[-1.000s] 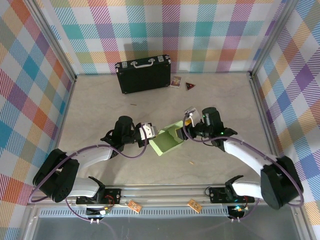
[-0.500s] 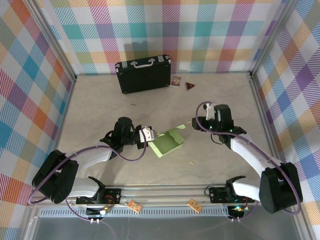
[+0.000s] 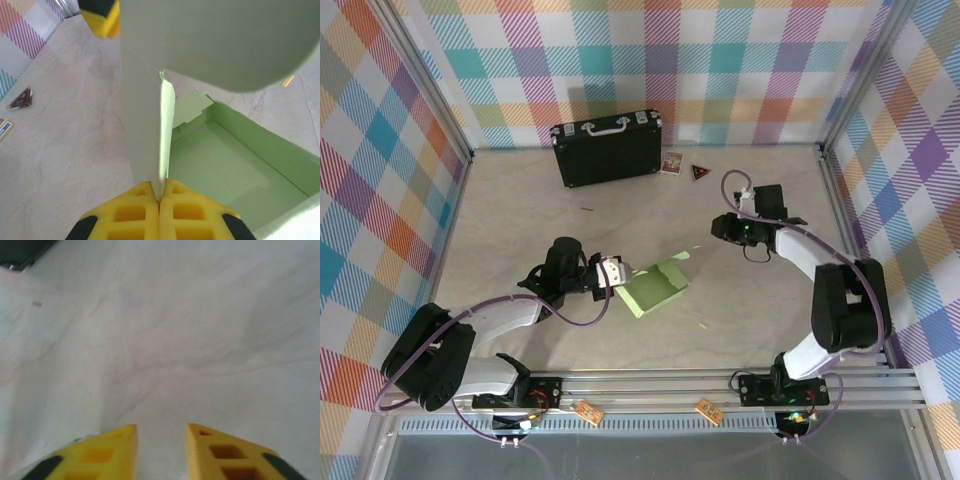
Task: Fold the paper box
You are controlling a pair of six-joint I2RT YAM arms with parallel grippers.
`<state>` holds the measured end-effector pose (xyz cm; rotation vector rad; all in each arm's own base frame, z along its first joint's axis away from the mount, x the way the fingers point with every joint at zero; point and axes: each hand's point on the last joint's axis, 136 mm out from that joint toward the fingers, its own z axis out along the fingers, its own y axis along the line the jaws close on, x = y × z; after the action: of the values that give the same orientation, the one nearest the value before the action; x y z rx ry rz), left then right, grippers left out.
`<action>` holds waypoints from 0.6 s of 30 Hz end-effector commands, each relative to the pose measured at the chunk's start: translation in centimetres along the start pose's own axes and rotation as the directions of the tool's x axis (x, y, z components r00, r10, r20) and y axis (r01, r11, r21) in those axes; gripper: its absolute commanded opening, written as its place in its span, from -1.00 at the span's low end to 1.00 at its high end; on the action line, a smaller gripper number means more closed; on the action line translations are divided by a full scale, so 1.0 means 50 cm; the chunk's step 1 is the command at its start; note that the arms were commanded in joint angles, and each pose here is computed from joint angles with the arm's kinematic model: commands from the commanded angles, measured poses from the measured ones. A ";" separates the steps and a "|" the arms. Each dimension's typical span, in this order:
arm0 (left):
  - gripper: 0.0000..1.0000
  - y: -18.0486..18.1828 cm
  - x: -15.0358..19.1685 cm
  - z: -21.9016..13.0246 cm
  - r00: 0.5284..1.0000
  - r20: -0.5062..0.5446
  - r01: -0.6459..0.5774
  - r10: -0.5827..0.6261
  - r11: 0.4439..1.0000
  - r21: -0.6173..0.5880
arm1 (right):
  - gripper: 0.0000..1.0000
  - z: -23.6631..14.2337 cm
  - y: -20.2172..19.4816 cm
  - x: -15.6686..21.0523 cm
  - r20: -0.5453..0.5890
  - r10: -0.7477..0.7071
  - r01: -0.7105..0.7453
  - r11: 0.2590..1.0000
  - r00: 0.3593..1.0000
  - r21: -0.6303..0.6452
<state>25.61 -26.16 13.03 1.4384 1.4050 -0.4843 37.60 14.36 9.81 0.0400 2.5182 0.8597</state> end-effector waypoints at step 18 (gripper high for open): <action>-1.00 -0.022 0.024 -0.002 0.998 0.008 0.055 -0.055 0.998 0.012 | -0.65 0.076 0.187 0.226 -0.384 -0.140 0.000 0.940 0.913 -0.342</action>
<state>25.28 -25.36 11.86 1.4007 1.4442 -0.5050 30.95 24.09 8.67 -0.2579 2.6139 1.3057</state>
